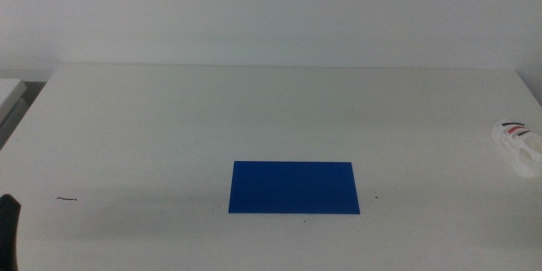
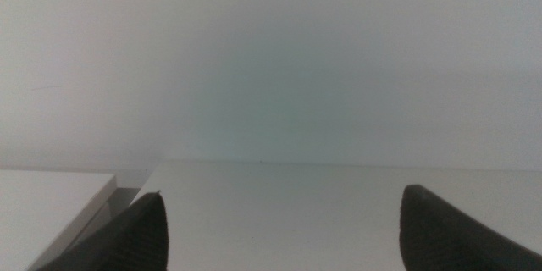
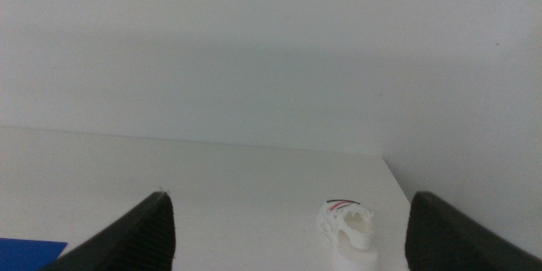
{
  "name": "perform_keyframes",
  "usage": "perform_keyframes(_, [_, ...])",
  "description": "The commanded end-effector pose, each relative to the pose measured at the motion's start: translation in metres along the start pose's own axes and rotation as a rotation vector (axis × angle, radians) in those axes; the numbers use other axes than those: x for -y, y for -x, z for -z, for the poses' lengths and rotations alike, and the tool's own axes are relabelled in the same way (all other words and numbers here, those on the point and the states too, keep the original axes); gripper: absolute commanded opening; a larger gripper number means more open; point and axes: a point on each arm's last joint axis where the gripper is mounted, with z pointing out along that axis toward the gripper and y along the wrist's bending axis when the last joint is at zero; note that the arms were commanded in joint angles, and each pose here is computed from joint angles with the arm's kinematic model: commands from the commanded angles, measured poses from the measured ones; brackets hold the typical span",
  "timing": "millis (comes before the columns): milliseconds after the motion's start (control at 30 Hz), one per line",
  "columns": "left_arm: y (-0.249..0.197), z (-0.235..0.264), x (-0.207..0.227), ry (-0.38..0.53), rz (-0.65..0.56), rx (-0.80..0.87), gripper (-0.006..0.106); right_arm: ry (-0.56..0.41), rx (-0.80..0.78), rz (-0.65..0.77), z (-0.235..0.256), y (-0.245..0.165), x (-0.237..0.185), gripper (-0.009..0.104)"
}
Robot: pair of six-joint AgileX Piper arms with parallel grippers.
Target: Use one arm to grab the shoe from the table and place it on the mat.
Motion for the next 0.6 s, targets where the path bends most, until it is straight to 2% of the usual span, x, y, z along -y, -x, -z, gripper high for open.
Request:
perform_keyframes(0, [0.002, 0.0, 0.0, -0.001, 0.001, 0.018, 0.094, -0.007, 0.003, -0.008, 0.0, -0.001, 0.0, 0.093])
perform_keyframes(233, [0.002, 0.0, 0.0, -0.001, 0.001, 0.018, 0.094, -0.006, 0.003, -0.01, 0.0, -0.001, 0.0, 0.093])
perform_keyframes(300, [0.002, 0.0, 0.0, -0.001, 0.001, 0.018, 0.094, -0.002, -0.053, -0.01, 0.002, 0.0, 0.0, 0.093])
perform_keyframes(433, [0.002, 0.0, 0.0, -0.001, 0.001, 0.018, 0.094, 0.015, -0.202, -0.026, 0.008, 0.038, 0.004, 0.093])
perform_keyframes(567, [0.002, 0.0, 0.0, -0.001, 0.001, 0.018, 0.094, 0.024, -0.287, -0.026, 0.005, 0.085, 0.008, 0.093])
